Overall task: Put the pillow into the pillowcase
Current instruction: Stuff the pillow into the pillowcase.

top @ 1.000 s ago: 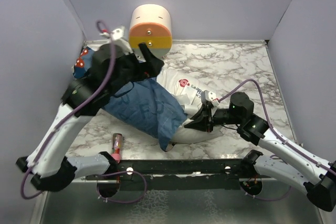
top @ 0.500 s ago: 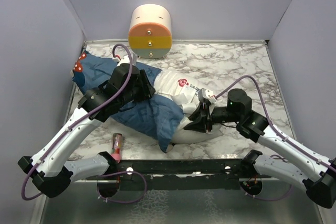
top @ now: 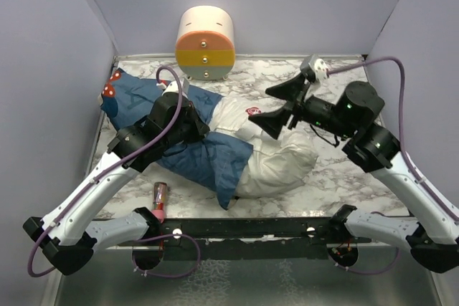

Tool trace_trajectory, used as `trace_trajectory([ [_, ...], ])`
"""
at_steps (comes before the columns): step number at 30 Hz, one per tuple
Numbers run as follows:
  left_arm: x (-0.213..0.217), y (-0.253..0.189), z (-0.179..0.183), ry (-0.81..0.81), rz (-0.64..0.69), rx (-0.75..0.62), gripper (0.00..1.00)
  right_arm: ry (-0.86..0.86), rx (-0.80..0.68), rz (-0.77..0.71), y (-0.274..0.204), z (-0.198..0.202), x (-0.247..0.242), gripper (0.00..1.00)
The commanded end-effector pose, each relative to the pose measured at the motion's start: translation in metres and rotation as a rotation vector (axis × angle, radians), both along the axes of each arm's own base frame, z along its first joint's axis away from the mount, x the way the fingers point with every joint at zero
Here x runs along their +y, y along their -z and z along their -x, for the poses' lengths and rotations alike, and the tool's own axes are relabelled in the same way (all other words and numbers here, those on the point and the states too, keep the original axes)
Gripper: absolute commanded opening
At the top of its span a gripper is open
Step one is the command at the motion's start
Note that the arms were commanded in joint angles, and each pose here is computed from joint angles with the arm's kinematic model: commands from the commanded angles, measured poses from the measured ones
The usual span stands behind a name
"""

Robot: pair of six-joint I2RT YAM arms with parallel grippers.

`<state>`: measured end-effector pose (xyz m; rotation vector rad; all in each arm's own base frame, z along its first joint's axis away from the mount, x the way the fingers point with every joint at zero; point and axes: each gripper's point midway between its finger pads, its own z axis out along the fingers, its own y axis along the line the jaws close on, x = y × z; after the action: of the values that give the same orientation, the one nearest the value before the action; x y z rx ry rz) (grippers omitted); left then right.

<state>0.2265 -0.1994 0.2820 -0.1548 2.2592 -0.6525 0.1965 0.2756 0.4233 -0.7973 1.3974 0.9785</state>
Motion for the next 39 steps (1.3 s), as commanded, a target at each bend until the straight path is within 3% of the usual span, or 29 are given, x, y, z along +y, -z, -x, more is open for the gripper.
trace_trajectory([
  [1, -0.006, -0.009, 0.012, 0.093, 0.031, -0.034, 0.00, 0.289, 0.283, 0.152, 0.071, -0.070, -0.011, 1.00],
  [4, -0.005, -0.018, 0.015, 0.102, 0.052, -0.065, 0.00, 0.251, 0.399, 0.207, 0.108, -0.080, -0.006, 1.00],
  [7, -0.006, -0.027, 0.016, 0.111, 0.088, -0.106, 0.00, 0.094, 0.500, 0.301, 0.150, -0.062, 0.009, 0.98],
  [11, -0.015, -0.045, 0.015, 0.142, 0.157, -0.173, 0.00, -0.091, 0.622, 0.316, 0.183, -0.028, 0.027, 0.83],
  [12, -0.019, -0.052, 0.012, 0.152, 0.179, -0.202, 0.00, -0.111, 0.627, 0.312, 0.186, -0.024, 0.031, 0.75],
  [16, -0.037, -0.082, -0.009, 0.172, 0.249, -0.346, 0.00, -0.116, 0.565, 0.247, 0.166, -0.039, 0.046, 0.16],
  [18, -0.050, -0.103, -0.024, 0.183, 0.270, -0.426, 0.00, -0.063, 0.475, 0.222, 0.139, -0.065, 0.054, 0.02],
  [25, -0.082, -0.206, -0.062, 0.264, 0.306, -0.692, 0.00, 0.249, 0.037, 0.132, -0.007, -0.183, 0.033, 0.01],
  [28, -0.085, -0.217, -0.057, 0.302, 0.325, -0.715, 0.00, 0.311, -0.158, 0.097, -0.062, -0.191, 0.015, 0.01],
  [30, -0.086, -0.201, -0.049, 0.330, 0.340, -0.675, 0.00, 0.279, -0.253, 0.093, -0.073, -0.177, 0.011, 0.01],
  [33, -0.083, -0.147, -0.030, 0.351, 0.369, -0.539, 0.00, 0.141, -0.275, 0.118, -0.037, -0.145, 0.017, 0.01],
  [35, -0.078, -0.105, -0.015, 0.346, 0.393, -0.428, 0.05, 0.031, -0.192, 0.137, 0.016, -0.119, 0.021, 0.01],
  [39, -0.045, -0.055, 0.014, 0.250, 0.385, -0.278, 0.52, -0.141, 0.124, 0.217, 0.159, -0.056, 0.018, 0.01],
])
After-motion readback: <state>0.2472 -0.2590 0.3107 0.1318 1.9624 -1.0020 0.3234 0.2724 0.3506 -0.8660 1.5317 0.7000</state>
